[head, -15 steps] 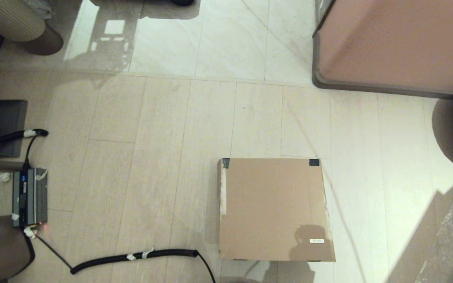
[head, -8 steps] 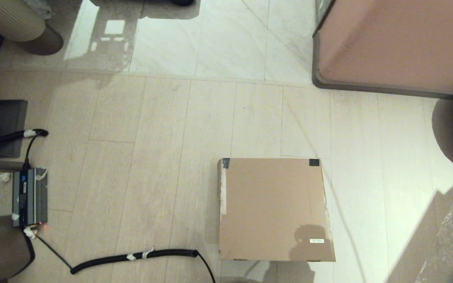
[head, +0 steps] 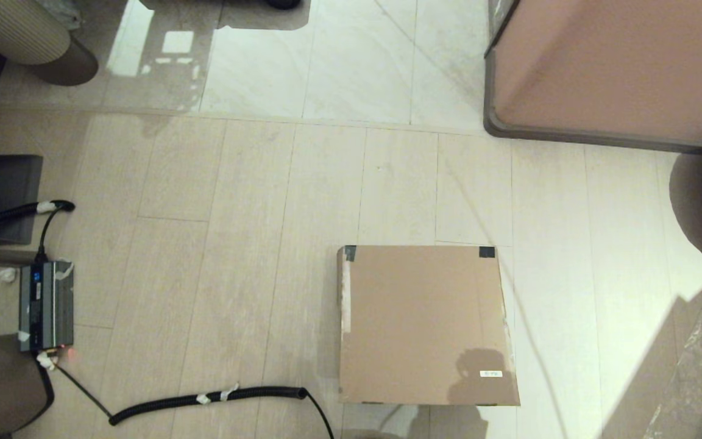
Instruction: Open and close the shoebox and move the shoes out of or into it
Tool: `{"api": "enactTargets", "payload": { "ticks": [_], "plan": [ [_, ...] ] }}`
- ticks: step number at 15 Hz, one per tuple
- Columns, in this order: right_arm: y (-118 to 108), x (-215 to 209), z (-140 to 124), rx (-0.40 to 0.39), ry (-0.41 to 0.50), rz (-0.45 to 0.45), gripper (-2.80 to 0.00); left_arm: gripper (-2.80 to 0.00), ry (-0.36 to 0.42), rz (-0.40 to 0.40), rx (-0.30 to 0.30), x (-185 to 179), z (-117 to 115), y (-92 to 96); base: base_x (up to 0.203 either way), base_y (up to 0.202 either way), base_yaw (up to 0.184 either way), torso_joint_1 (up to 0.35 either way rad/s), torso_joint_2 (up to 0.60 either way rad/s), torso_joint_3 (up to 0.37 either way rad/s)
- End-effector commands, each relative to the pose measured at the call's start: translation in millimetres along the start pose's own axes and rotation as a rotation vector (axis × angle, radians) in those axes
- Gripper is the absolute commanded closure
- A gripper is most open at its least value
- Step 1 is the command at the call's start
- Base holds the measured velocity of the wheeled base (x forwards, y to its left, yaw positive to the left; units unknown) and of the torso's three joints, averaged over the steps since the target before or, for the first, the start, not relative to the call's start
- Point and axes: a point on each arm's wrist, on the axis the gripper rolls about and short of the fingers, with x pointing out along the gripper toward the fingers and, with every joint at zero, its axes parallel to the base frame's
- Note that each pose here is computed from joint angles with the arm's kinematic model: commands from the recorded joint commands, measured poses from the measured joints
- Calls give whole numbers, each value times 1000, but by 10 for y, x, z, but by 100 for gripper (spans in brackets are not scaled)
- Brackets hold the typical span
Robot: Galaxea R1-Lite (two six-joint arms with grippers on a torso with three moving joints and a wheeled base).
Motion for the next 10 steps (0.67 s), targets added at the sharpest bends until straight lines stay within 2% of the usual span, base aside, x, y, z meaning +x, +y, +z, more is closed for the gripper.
{"api": "enactTargets", "payload": {
  "ticks": [1,10],
  "plan": [
    [0,1,0,0,2,-1,0,0,1,1,0,0,-1,0,0,0,0,0,0,0],
    [0,1,0,0,2,-1,0,0,1,1,0,0,-1,0,0,0,0,0,0,0]
  ]
}}
